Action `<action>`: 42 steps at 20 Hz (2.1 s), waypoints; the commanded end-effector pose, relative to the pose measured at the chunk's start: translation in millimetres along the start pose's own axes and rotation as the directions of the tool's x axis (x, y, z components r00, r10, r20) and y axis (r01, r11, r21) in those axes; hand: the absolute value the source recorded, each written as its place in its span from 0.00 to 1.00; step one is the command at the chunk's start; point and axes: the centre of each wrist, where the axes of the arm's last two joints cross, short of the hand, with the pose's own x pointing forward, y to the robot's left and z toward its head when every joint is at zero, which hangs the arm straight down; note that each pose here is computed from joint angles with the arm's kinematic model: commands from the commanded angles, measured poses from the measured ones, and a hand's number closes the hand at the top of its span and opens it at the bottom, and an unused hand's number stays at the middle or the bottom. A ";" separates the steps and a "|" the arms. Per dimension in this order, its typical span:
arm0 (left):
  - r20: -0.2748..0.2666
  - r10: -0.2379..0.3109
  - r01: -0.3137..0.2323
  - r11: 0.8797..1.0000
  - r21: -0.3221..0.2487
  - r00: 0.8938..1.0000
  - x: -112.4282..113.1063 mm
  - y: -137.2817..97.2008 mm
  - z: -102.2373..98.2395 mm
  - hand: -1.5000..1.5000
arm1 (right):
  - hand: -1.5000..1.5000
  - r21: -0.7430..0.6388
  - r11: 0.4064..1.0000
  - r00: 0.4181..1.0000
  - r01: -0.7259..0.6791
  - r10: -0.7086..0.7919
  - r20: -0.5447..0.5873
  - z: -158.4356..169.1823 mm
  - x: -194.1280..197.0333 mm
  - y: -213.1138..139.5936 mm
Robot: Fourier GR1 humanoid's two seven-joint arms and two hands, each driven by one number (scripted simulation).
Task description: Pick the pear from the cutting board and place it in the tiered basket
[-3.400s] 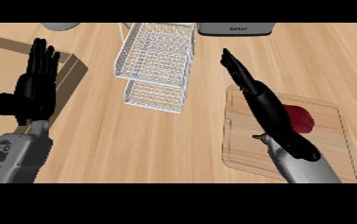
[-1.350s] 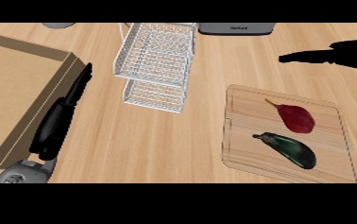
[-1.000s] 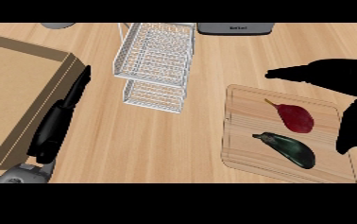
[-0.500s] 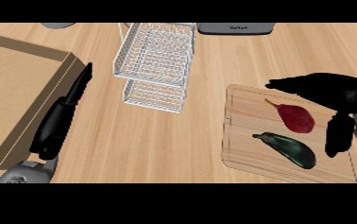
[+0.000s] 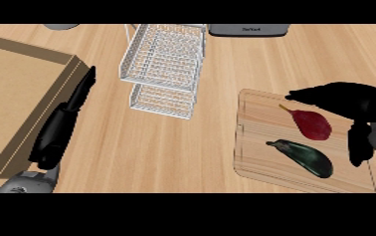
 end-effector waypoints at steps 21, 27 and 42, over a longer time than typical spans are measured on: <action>0.009 -0.014 0.014 1.000 -0.004 1.000 -7.9 2.1 14.5 0.50 | 0.00 -0.093 0.991 0.994 0.095 -0.099 -0.042 -56.1 -25.2 32.3; -0.003 -0.030 0.030 1.000 0.006 1.000 9.5 9.7 10.2 0.50 | 0.00 -0.116 0.989 0.994 0.097 -0.101 -0.033 -50.9 -46.4 44.0; 0.017 0.001 -0.001 1.000 -0.005 1.000 -4.7 16.1 8.2 0.50 | 1.00 -0.108 0.979 0.977 0.173 -0.156 0.145 -103.6 -13.7 75.8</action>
